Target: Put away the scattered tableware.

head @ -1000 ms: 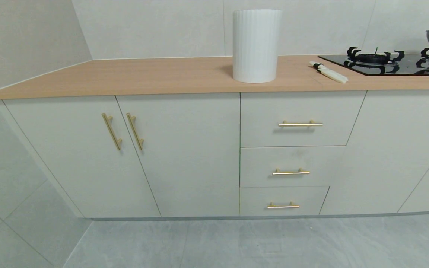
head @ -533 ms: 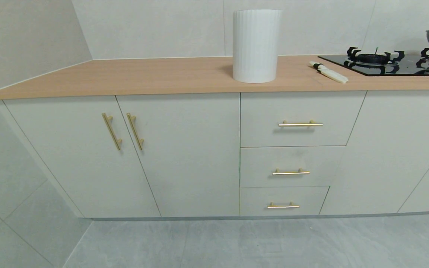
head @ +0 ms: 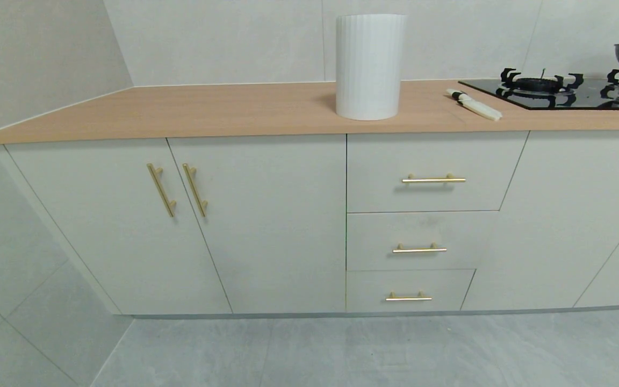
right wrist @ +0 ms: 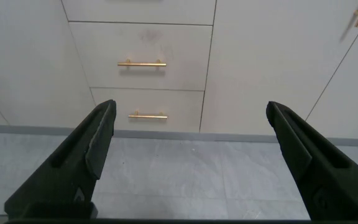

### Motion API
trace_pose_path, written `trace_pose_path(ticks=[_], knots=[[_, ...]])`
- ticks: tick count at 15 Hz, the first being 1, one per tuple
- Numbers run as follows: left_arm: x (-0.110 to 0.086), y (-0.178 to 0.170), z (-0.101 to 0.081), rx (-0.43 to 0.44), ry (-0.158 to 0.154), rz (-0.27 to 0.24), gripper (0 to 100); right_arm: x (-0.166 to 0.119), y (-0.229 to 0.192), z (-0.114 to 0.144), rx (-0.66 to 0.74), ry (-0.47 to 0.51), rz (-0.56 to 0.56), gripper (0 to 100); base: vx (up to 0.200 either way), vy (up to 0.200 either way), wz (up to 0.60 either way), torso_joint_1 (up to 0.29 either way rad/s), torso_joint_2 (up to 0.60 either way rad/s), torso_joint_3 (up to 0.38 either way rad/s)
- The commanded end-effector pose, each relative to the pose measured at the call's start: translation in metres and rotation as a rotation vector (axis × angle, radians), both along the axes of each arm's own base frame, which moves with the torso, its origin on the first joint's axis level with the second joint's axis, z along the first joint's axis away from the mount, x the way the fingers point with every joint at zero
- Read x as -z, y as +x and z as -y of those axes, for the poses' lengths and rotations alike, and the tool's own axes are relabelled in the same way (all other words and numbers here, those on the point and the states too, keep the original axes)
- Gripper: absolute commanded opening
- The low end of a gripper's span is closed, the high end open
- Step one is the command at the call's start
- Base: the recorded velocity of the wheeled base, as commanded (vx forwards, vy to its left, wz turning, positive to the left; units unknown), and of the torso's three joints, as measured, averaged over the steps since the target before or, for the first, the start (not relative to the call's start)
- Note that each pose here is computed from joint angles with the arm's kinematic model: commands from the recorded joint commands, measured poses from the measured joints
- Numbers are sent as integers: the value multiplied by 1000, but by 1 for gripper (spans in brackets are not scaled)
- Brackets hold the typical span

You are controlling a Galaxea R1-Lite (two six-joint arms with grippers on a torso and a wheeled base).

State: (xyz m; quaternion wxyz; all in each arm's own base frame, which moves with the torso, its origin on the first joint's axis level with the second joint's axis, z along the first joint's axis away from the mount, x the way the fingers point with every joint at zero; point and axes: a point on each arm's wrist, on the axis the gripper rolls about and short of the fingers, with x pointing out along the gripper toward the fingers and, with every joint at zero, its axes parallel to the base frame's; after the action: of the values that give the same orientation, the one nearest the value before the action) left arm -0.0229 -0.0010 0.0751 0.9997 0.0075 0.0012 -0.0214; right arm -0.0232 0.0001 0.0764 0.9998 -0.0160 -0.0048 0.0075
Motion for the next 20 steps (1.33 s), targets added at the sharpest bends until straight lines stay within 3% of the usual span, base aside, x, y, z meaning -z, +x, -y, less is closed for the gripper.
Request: trace_pose_path(ticks=[1,17,20], knots=[[0,0,0,0,0,0,100,1,0,0,0,1,-6,100,0,0,0,0,0,0],[0,0,0,0,2,0,100,1,0,0,-2,29,-7,100,0,0,0,0,0,0],[0,0,0,0,2,0,100,0,0,0,-2,29,-5,100,200,0,0,1,2,-2]])
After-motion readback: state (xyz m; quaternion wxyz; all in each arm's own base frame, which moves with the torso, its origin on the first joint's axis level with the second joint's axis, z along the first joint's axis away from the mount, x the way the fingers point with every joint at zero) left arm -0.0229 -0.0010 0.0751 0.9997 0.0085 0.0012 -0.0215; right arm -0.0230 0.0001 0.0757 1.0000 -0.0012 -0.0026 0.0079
